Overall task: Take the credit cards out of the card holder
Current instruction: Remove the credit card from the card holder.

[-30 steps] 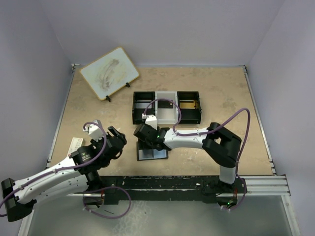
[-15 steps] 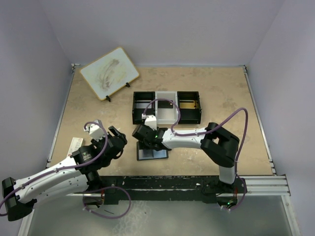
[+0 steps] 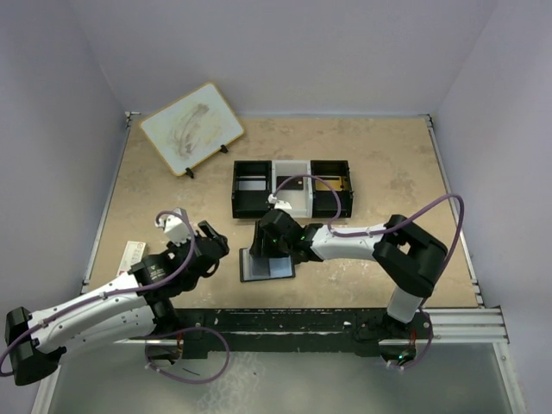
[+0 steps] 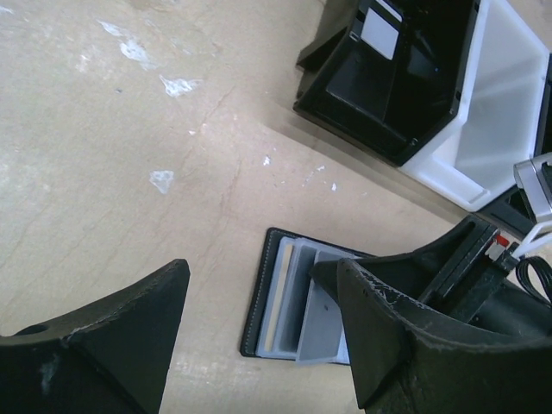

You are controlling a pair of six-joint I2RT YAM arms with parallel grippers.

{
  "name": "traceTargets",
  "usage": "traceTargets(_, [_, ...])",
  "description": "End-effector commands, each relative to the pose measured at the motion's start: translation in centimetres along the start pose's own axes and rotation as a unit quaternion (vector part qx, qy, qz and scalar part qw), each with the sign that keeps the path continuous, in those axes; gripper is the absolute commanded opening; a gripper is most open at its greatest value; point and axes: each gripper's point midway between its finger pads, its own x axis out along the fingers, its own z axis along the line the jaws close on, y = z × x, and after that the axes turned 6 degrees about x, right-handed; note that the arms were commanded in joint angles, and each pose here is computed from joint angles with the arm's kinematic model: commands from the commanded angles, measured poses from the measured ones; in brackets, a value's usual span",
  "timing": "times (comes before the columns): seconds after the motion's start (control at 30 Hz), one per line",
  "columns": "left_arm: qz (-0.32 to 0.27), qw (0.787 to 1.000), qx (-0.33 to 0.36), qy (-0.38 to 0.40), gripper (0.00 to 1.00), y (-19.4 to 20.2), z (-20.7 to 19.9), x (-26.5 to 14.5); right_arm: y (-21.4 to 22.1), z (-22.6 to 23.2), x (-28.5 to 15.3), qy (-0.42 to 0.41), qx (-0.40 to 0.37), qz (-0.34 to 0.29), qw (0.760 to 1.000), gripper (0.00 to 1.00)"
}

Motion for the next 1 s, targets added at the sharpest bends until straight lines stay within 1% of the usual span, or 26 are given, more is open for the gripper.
traceTargets(0.0, [0.024, 0.998, 0.001, 0.055, 0.67, 1.1, -2.4, 0.0, 2.7, -2.3, 0.3, 0.001, 0.015, 0.056, 0.998, 0.59])
traceTargets(0.2, [0.082, 0.988, 0.002, 0.130, 0.64, 4.2, -4.8, -0.1, 2.9, -2.7, 0.5, -0.010, 0.031, 0.064, 0.997, 0.58])
traceTargets(0.3, [0.113, 0.981, -0.002, 0.160, 0.61, 6.1, -5.4, -0.2, 2.9, -2.7, 0.5, -0.010, 0.031, 0.063, 0.997, 0.58])
traceTargets(0.43, [0.142, 0.968, -0.017, 0.204, 0.53, 8.0, -6.3, -0.4, 3.1, -2.9, 0.5, -0.010, 0.032, 0.066, 0.997, 0.58])
traceTargets(0.5, [0.149, 0.963, -0.024, 0.223, 0.50, 8.6, -6.6, -0.5, 3.2, -2.9, 0.5, -0.010, 0.032, 0.067, 0.997, 0.58])
traceTargets(0.7, [0.161, 0.956, -0.033, 0.245, 0.46, 10.0, -7.4, 0.0, 3.1, -2.8, 0.5, -0.011, 0.033, 0.067, 0.997, 0.58])
traceTargets(0.97, [0.160, 0.954, -0.037, 0.250, 0.40, 11.1, -8.8, 1.5, 3.0, -2.8, 0.5, -0.010, 0.031, 0.066, 0.997, 0.58])
